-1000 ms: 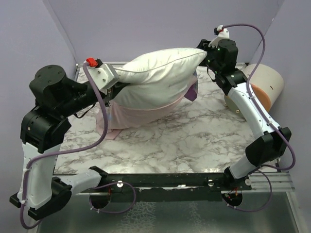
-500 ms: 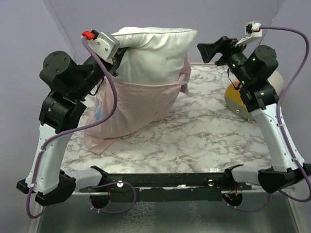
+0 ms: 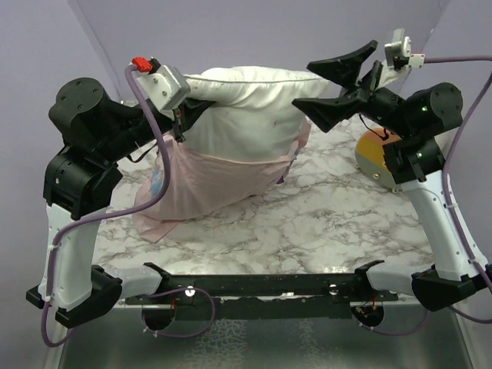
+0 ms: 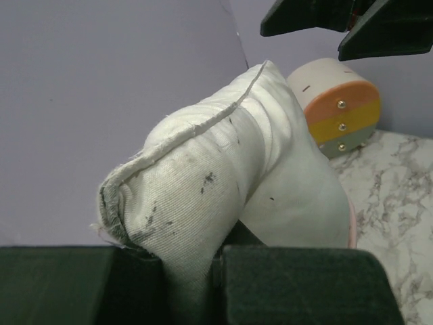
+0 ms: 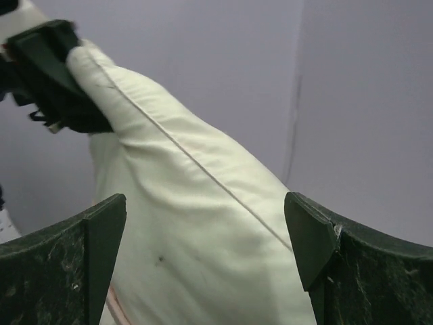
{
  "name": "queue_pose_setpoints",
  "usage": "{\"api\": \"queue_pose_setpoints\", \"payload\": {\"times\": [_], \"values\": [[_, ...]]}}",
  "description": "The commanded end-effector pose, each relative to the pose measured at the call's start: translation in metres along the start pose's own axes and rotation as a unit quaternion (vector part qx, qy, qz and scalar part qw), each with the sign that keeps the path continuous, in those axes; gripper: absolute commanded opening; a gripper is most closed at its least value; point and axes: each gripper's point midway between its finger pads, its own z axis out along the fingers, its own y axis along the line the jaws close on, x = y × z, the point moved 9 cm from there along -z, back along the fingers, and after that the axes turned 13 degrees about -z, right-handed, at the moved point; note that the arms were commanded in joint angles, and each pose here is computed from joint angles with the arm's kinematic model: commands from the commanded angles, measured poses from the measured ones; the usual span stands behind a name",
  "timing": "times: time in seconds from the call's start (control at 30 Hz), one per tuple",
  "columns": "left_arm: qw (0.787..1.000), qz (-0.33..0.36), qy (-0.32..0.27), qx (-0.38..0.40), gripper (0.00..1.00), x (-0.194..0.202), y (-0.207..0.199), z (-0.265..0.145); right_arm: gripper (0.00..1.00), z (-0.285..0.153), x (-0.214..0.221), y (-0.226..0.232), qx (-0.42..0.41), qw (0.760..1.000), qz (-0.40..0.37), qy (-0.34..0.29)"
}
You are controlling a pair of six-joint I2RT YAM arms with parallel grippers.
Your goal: Remove the pillowcase from the pillow
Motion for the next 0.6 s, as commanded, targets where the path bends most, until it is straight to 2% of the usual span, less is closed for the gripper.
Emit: {"api": "queue_pose_setpoints", "payload": {"times": [0.0, 0.23, 0.4, 0.57], "values": [[0.998, -0.015, 0.018, 0.059, 0.0, 0.003, -0.009, 0.005, 1.0, 0.023, -0.012, 0.024, -0.163, 0.983, -0.072, -0.035], [0.997, -0.02, 0.029, 0.065, 0.0, 0.007, -0.006, 0.015, 1.0, 0.056, 0.011, 0.042, -0.229, 0.97, -0.084, 0.005], [0.997, -0.016, 0.031, 0.071, 0.0, 0.004, -0.005, 0.019, 1.0, 0.071, 0.047, 0.048, -0.232, 0.968, -0.074, 0.066], [0.997, -0.014, 0.025, 0.078, 0.0, 0.0, -0.006, 0.019, 1.0, 0.087, 0.09, 0.048, -0.188, 0.967, -0.08, 0.153]]}}
